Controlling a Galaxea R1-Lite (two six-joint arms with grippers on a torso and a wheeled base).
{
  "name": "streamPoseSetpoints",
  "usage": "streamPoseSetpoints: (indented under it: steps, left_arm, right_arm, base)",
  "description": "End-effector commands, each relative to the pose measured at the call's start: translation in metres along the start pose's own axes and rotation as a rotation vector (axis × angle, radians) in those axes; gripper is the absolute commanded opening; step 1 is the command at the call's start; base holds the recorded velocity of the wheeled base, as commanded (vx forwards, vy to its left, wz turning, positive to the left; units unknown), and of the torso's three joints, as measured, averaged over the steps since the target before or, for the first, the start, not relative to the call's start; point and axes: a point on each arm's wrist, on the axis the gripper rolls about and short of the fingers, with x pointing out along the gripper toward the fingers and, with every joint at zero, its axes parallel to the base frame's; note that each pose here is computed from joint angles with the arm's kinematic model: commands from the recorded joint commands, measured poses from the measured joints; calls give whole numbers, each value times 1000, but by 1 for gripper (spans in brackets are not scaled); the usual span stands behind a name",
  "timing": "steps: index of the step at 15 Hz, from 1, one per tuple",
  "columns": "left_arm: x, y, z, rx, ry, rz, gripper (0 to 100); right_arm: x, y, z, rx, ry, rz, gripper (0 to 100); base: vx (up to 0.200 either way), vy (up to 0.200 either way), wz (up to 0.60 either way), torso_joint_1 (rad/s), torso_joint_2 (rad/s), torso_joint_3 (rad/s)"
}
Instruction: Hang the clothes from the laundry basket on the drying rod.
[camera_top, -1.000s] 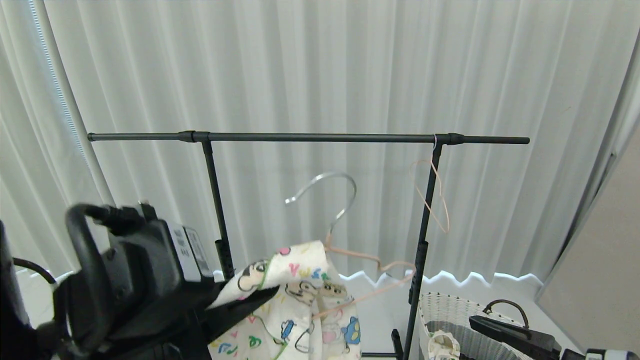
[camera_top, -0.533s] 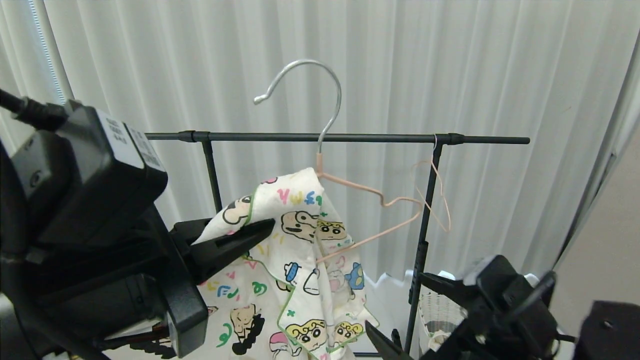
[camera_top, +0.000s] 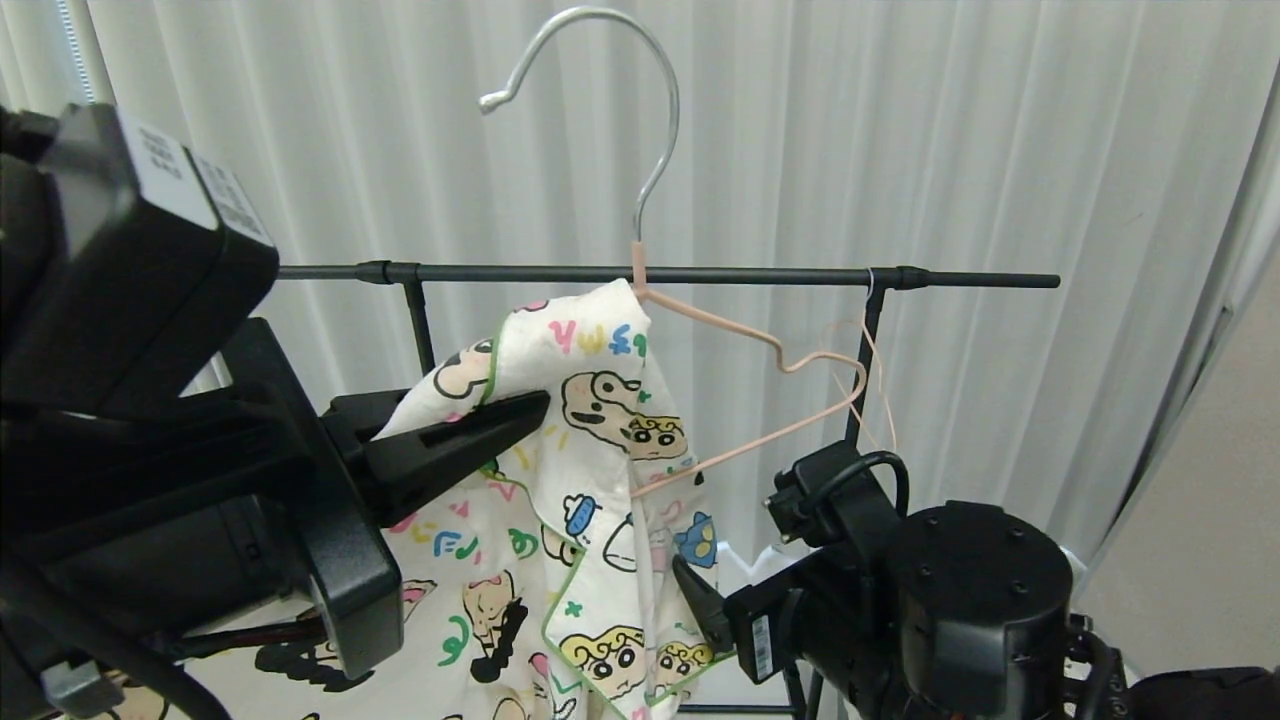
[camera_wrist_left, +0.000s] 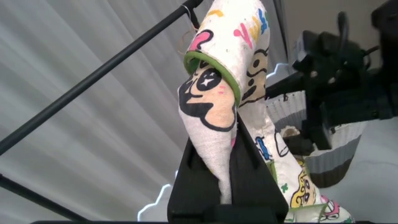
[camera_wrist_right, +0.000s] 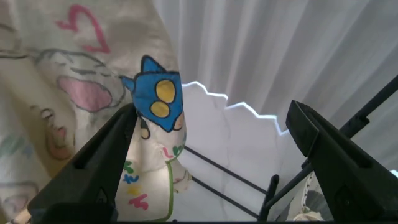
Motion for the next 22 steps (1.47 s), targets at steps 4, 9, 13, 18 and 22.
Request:
streamPoseSetpoints:
  steps: [4, 9, 13, 18, 22]
  left_arm:
    - [0, 0, 1, 0, -5, 0, 0]
    - [-2, 1, 3, -3, -13, 4, 0]
    - [-2, 0, 1, -3, -7, 2, 0]
    - [0, -6, -15, 11, 49, -16, 0]
    - [-1, -10, -29, 19, 103, -7, 0]
  right_arm:
    - [9, -2, -10, -19, 41, -25, 100]
    - [18, -23, -11, -20, 69, -109, 100]
    - [23, -64, -1, -10, 60, -286, 100]
    - [22, -102, 14, -16, 28, -407, 100]
    - [16, -114, 22, -32, 7, -441, 100]
  base:
    - [0, 0, 0, 0, 0, 0]
    - [0, 0, 0, 0, 0, 0]
    - [0, 0, 0, 0, 0, 0]
    - [0, 0, 0, 0, 0, 0]
    - [0, 0, 0, 0, 0, 0]
